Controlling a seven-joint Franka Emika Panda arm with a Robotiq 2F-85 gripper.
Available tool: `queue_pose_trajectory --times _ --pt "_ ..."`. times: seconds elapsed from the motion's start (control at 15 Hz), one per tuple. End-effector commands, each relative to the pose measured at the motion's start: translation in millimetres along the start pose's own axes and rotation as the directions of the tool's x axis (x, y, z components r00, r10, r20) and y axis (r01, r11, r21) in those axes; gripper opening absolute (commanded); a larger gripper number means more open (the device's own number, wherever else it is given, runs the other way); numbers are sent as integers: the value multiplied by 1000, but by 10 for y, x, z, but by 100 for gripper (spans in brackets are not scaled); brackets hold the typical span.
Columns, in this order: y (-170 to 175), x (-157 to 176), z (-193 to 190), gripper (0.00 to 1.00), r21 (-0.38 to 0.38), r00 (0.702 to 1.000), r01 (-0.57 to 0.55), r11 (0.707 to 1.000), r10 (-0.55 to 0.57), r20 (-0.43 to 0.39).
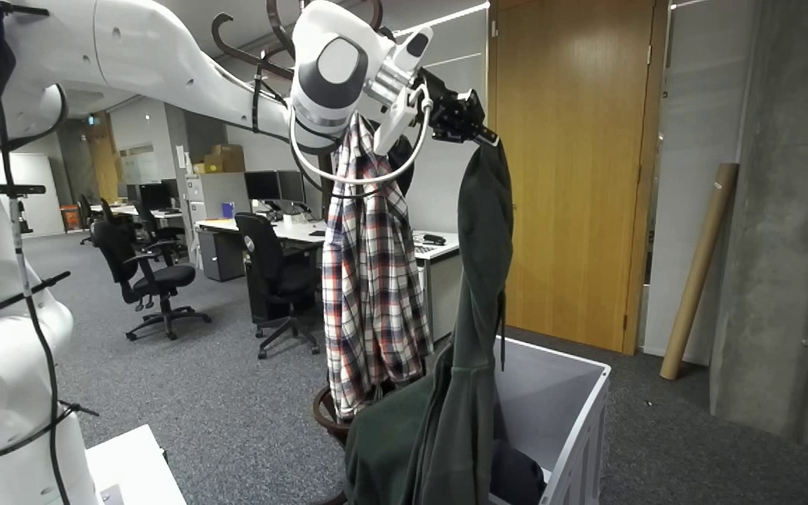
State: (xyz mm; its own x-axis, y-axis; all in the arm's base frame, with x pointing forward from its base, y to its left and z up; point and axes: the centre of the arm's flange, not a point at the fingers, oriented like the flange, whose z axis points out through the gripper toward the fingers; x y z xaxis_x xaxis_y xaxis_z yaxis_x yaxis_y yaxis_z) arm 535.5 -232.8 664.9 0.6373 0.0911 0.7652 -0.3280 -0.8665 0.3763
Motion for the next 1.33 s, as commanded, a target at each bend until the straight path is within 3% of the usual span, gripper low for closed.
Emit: queue_pose_trajectory --times 0.0,0.4,0.6,0.93,1.0,1.27 --pt "18 96 247 1 -23 998 -44 999 43 -40" --pt "-146 40 417 1 35 994 -107 994 108 -4" --pt "-238 36 462 1 125 988 -156 980 156 16" --pt "-344 245 270 1 302 978 -193 934 208 -19" --pt "-521 20 387 5 259 979 -204 944 200 39" --pt "-525 100 328 5 286 978 -202 937 206 18"
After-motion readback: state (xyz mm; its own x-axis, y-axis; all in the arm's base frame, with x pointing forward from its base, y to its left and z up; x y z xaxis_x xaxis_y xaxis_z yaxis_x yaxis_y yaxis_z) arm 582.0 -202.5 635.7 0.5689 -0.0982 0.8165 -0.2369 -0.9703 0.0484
